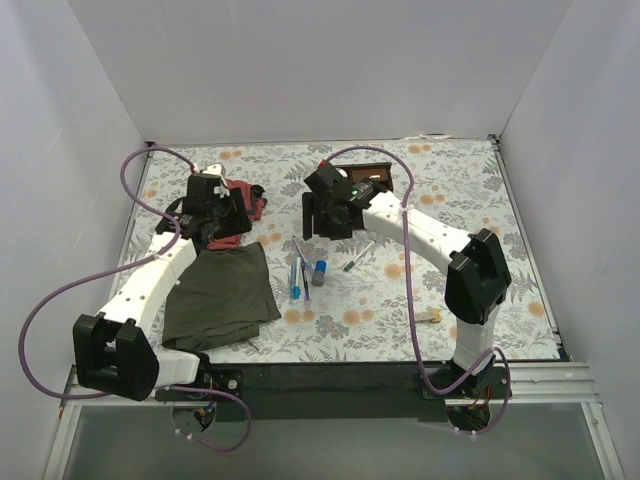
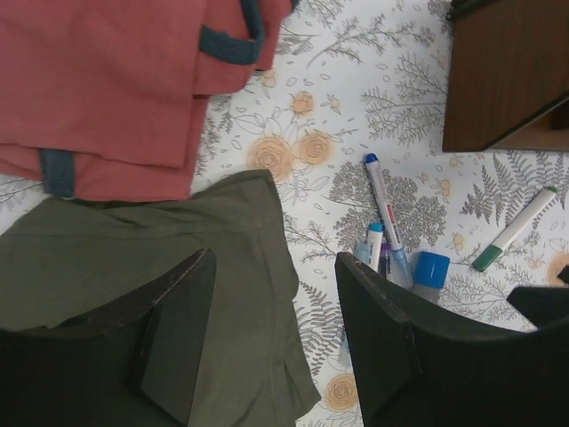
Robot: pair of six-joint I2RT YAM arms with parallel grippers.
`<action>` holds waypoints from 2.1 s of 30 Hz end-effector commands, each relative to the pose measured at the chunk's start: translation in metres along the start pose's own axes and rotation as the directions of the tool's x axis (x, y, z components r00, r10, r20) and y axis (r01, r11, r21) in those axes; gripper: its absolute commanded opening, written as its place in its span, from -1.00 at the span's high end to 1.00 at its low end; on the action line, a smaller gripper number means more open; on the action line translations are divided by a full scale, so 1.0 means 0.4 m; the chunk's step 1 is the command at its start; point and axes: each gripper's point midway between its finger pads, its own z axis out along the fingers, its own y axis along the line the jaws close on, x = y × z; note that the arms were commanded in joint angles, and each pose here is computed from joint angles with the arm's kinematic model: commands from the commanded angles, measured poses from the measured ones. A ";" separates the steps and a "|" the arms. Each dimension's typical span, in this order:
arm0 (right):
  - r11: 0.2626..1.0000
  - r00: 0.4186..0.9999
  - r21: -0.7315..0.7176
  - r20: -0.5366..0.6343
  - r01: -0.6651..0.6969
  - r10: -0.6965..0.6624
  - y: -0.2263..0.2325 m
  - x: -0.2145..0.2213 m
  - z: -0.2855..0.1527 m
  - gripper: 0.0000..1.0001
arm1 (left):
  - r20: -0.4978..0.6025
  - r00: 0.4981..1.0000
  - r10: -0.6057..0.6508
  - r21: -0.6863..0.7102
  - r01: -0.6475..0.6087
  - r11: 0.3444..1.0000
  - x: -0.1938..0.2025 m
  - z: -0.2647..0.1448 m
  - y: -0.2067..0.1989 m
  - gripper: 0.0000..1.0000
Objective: Sort the stationery into containers
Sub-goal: Pick up the stationery from the center of the board.
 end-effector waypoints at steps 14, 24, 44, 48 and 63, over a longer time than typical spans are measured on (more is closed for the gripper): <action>0.962 0.949 0.195 -0.211 -0.193 0.233 -0.036 0.163 0.118 -0.11 | 0.145 0.985 0.094 -0.095 -0.081 0.992 -0.042 -0.124 0.078 -0.15; 0.953 0.943 0.245 -0.234 -0.179 0.237 -0.066 0.200 0.153 -0.04 | 0.148 0.985 0.090 -0.061 -0.081 0.995 -0.029 -0.123 0.067 -0.15; 0.966 0.970 0.227 -0.178 -0.122 0.164 -0.035 0.155 0.221 -0.03 | 0.147 0.982 0.116 -0.033 -0.113 0.993 -0.020 -0.102 0.059 -0.15; 0.967 0.970 0.227 -0.183 -0.115 0.158 -0.038 0.160 0.225 0.13 | 0.144 0.984 0.106 -0.026 -0.104 0.994 -0.015 -0.100 0.058 -0.15; 0.986 0.998 0.168 -0.057 0.018 -0.008 -0.035 0.077 0.104 0.97 | 0.201 0.972 0.122 -0.010 -0.123 0.992 -0.071 -0.134 0.035 -0.15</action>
